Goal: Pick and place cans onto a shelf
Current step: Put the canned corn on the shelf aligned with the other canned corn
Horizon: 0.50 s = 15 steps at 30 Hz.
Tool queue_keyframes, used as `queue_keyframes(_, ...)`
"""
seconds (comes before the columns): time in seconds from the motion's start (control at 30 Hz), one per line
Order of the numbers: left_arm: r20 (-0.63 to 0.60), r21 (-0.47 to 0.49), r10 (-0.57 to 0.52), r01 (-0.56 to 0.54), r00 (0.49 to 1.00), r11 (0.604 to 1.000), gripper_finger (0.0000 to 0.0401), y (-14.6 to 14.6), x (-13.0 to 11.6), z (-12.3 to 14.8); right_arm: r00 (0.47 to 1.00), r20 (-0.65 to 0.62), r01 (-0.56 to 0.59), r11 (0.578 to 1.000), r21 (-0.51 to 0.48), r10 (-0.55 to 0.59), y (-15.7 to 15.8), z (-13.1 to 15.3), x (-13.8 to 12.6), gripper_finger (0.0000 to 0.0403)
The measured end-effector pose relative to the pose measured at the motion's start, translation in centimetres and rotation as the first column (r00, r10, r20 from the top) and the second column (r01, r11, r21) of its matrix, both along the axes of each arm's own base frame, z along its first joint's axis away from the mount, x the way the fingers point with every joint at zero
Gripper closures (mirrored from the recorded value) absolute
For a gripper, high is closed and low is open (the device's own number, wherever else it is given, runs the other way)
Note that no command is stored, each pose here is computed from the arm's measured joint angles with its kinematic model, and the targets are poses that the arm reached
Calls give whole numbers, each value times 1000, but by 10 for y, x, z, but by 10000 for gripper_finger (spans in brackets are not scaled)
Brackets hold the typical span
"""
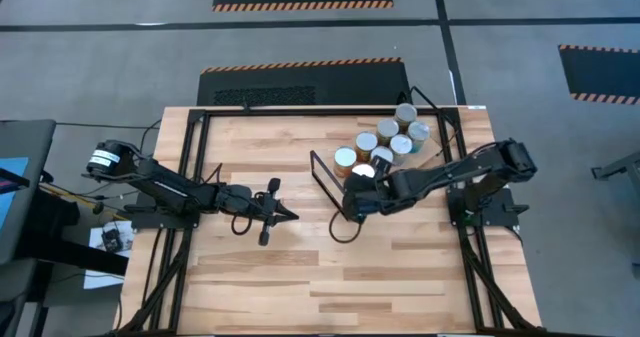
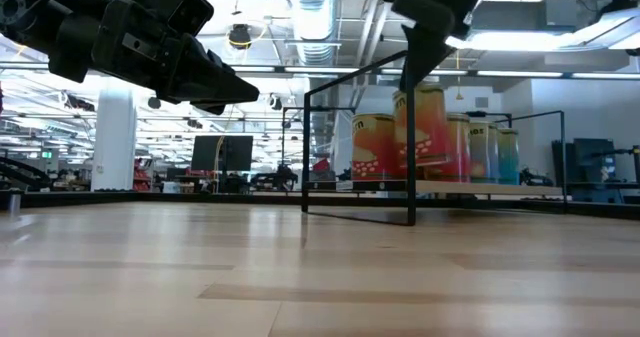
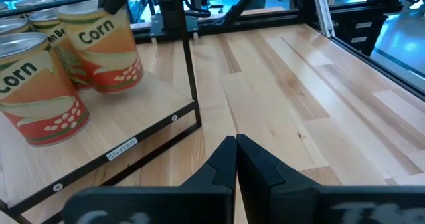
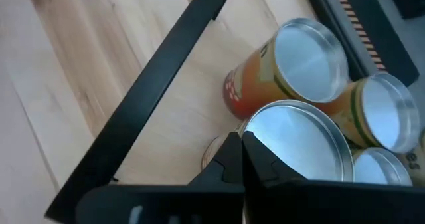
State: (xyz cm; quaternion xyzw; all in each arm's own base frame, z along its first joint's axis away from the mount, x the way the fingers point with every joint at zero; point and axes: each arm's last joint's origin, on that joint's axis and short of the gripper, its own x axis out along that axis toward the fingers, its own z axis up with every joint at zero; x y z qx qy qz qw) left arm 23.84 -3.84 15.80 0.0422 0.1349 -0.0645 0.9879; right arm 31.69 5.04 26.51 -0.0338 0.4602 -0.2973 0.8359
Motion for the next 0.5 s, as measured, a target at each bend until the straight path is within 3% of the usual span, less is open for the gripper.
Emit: queue_keyframes(0.5,1,2,-1,1,1000,1000,401,0,0,0,1000,-9,16,995,97,-15,-20,-3,7,381)
